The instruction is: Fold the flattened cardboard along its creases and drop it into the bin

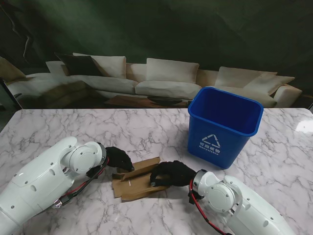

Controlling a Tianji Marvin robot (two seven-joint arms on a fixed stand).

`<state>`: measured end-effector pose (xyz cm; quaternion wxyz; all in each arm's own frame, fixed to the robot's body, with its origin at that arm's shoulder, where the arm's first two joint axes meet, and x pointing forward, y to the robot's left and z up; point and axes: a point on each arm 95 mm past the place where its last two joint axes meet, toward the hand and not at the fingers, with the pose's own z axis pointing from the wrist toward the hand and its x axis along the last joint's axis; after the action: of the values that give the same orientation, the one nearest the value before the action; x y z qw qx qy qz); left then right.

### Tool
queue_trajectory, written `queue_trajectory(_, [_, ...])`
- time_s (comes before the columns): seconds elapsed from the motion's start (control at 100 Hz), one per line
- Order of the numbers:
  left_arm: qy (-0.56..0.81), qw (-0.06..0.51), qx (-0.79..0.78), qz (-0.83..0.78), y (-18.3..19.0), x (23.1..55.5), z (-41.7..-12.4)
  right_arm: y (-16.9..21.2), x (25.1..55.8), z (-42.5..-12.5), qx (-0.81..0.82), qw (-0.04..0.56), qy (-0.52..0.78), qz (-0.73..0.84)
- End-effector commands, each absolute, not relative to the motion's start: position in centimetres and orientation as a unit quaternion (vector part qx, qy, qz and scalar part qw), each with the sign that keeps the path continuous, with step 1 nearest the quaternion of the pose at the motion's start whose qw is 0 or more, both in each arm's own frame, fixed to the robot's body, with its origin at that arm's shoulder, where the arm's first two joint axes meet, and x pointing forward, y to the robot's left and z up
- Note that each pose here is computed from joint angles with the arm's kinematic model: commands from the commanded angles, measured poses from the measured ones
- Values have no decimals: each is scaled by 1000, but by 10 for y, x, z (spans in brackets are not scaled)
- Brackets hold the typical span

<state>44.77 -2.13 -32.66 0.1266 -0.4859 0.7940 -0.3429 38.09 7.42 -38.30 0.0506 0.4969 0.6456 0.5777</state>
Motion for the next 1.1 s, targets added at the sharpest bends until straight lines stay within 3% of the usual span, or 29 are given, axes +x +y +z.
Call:
queue_trajectory(0.0, [802, 122, -487, -322, -15, 444, -337, 73, 378, -382, 500, 45, 644, 577])
queue_trajectory(0.39, [806, 128, -480, -321, -17, 445, -334, 59, 372, -354, 470, 89, 602, 639])
queue_trajectory(0.54, [805, 127, -481, -324, -17, 446, -333, 66, 365, -345, 449, 71, 611, 648])
queue_trajectory(0.86, [802, 128, -481, -329, -19, 446, -331, 87, 355, -365, 431, 6, 683, 590])
queue_trajectory(1.09, [798, 131, -482, -336, -19, 447, -329, 88, 351, -379, 434, -3, 708, 557])
